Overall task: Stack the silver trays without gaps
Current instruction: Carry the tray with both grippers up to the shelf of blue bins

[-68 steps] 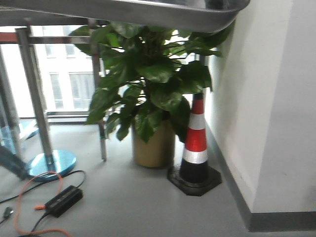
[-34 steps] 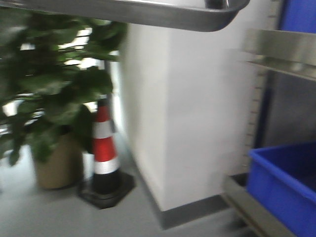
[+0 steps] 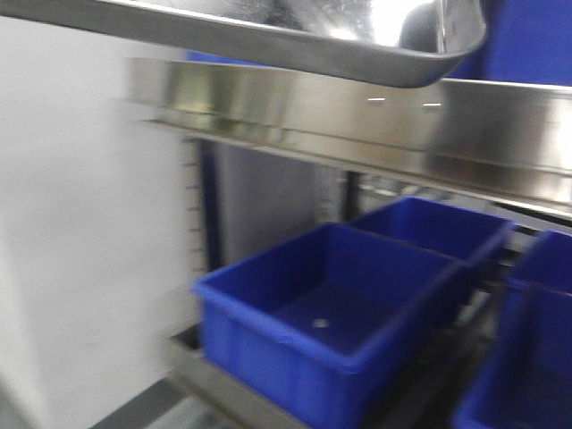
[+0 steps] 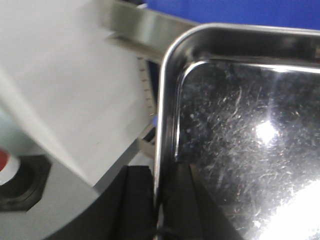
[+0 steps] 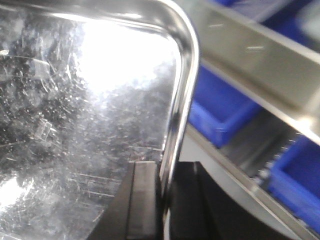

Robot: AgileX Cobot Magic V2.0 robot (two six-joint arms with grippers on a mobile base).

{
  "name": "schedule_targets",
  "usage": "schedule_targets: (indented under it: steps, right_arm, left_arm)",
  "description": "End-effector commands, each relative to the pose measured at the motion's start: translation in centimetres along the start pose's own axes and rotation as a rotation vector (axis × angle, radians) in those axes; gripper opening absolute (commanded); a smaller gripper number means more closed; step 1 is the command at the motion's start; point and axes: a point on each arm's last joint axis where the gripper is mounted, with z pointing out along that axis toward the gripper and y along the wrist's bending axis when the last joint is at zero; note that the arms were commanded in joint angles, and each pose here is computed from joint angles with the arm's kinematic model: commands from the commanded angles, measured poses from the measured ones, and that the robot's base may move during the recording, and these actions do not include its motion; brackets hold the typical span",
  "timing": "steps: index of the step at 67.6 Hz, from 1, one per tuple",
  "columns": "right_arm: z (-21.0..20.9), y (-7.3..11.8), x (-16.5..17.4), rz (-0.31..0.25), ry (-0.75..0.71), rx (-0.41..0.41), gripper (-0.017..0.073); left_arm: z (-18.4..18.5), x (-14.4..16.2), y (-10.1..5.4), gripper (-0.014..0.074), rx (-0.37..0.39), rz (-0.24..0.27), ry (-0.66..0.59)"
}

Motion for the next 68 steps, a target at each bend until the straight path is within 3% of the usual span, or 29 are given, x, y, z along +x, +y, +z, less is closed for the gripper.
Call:
schedule_targets:
  steps: [1, 68]
  right_arm:
    - [-1.12, 3.10, -1.55, -0.016, -0.161, -0.328, -0.0015]
    - [-1.12, 3.10, -1.55, -0.016, -0.161, -0.328, -0.0015]
  left_arm:
    - [-0.23, -0.25, -1.21, -0.0010, 0.107, 0.004, -0.031]
    - [-0.23, -0.25, -1.21, -0.0010, 0.107, 0.004, -0.031]
